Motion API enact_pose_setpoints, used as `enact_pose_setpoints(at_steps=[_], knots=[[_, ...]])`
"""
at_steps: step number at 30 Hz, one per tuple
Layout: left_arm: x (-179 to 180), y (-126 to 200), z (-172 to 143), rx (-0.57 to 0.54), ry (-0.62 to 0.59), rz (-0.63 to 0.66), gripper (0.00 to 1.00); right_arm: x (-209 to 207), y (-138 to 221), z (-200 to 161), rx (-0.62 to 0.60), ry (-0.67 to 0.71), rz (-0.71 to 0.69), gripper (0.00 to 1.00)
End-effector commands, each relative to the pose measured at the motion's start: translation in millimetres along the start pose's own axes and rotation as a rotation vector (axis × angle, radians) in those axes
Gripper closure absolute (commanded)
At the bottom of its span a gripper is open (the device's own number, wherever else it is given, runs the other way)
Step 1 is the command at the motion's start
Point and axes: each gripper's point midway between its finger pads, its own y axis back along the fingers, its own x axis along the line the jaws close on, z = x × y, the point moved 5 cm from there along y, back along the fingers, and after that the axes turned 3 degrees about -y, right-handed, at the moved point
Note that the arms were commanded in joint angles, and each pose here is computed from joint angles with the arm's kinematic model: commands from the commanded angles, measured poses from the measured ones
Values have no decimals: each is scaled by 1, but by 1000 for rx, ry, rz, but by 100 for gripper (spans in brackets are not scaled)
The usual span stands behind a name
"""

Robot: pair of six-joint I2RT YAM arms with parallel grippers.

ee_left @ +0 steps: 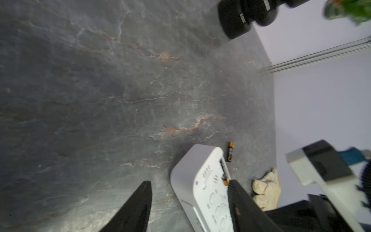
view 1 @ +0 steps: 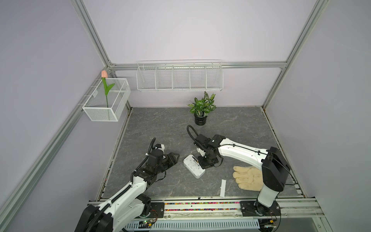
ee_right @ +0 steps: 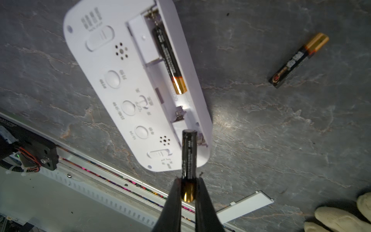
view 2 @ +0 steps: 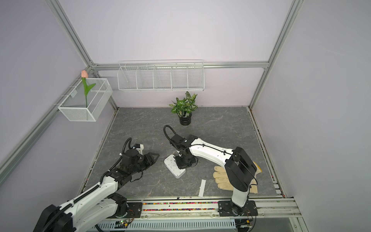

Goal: Insert the battery into the alarm
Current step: Install the battery in the alarm.

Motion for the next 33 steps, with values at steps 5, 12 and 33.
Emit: enact_pose_setpoints(at_steps=[5, 12, 33], knots=[[-33, -35, 14, 119, -53, -132, 48, -4, -2, 0, 56, 13, -38, 86], [-32, -54, 16, 161, -73, -122, 51, 1, -7, 8, 57, 9, -36, 85], [-32, -76, -2, 285, -95, -142, 60, -1, -18, 16, 76, 6, -69, 83]])
